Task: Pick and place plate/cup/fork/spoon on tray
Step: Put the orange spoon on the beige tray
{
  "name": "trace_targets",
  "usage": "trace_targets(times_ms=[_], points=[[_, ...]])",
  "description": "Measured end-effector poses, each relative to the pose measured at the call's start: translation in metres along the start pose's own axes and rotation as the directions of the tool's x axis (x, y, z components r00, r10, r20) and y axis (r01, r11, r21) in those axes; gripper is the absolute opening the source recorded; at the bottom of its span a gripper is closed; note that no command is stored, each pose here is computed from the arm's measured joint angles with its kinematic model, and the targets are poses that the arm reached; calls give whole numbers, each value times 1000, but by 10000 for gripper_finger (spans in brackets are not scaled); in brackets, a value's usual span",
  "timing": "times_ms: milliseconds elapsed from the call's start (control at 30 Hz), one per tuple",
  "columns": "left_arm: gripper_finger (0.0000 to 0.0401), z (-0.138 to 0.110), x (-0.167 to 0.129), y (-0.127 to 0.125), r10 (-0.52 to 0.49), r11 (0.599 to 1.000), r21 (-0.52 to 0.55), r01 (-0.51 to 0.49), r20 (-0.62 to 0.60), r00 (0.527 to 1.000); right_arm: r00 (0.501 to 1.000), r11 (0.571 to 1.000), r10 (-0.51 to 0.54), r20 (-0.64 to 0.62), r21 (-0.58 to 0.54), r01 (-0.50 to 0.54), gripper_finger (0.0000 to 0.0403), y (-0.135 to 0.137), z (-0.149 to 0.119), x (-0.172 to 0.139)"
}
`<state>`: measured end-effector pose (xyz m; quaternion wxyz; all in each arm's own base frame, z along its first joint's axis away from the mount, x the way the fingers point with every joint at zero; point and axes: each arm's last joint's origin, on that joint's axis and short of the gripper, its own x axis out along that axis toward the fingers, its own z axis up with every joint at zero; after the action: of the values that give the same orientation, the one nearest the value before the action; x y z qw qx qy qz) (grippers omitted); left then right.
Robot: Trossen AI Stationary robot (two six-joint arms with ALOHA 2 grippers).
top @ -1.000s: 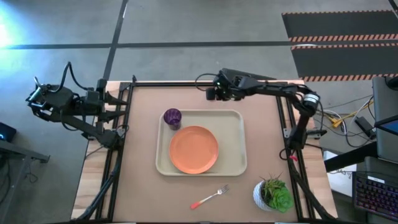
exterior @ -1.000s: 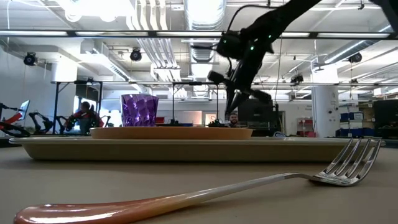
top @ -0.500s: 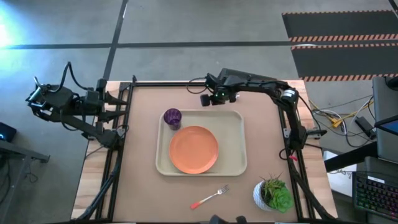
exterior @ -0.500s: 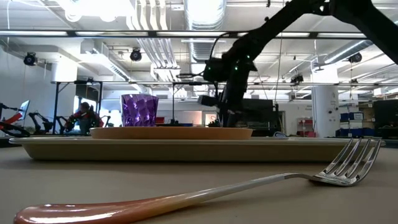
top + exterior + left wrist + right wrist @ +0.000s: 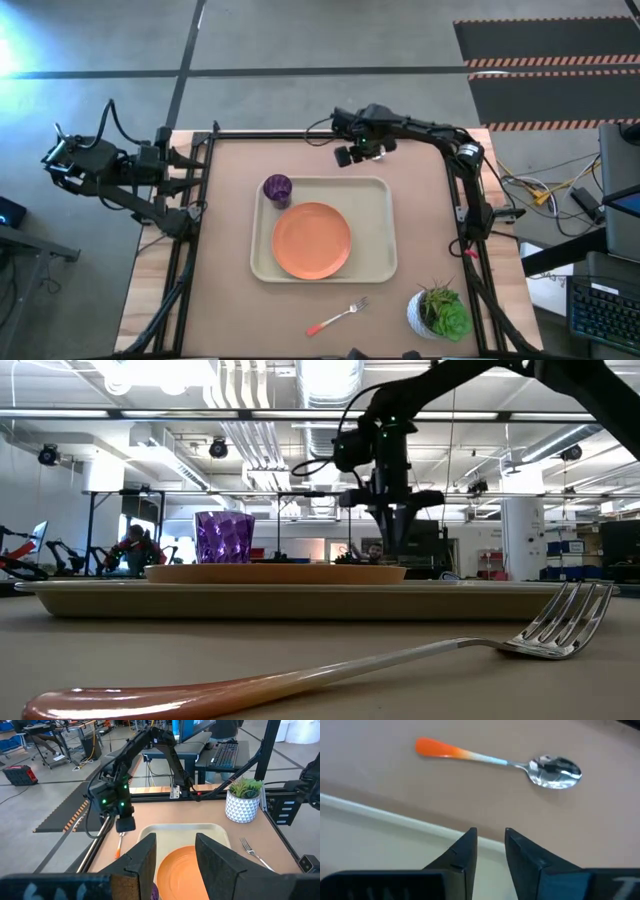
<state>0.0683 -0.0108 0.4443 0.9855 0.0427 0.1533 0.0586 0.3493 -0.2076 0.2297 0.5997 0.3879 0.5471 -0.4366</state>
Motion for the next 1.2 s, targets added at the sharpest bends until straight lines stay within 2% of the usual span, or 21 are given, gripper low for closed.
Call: trace_targets(times_ms=[200,333,433,500,633,767,967,1067,1200], points=[[120,0,0,0,0,1000,0,0,0,1000,999,1000,28,41,-5,-28,73,-2,8,7],[120,0,0,0,0,1000,0,0,-1,1000,998,994,66,8,-91,-65,90,-8,12,8],[120,0,0,0,0,1000,0,0,0,1000,994,962,110,-28,-250,-114,102,-10,14,8],[120,0,0,0,0,1000,-2,0,2,1000,989,936,135,-61,-318,-148,106,-12,14,8],[120,2,1,0,0,1000,-10,1,18,1000,987,890,111,-119,-431,-152,109,-22,15,2],[120,4,2,-1,0,1000,-17,1,33,999,984,861,72,-161,-488,-143,109,-35,19,-11],[120,5,7,-3,36,999,-11,-36,18,999,987,840,94,-131,-522,-149,109,-48,37,-30],[120,6,12,-4,67,998,-6,-67,7,998,982,810,94,-161,-562,-170,109,-47,45,-27],[120,7,19,-7,79,997,-17,-79,-13,997,966,756,53,-255,-622,-206,109,-39,55,-4]])
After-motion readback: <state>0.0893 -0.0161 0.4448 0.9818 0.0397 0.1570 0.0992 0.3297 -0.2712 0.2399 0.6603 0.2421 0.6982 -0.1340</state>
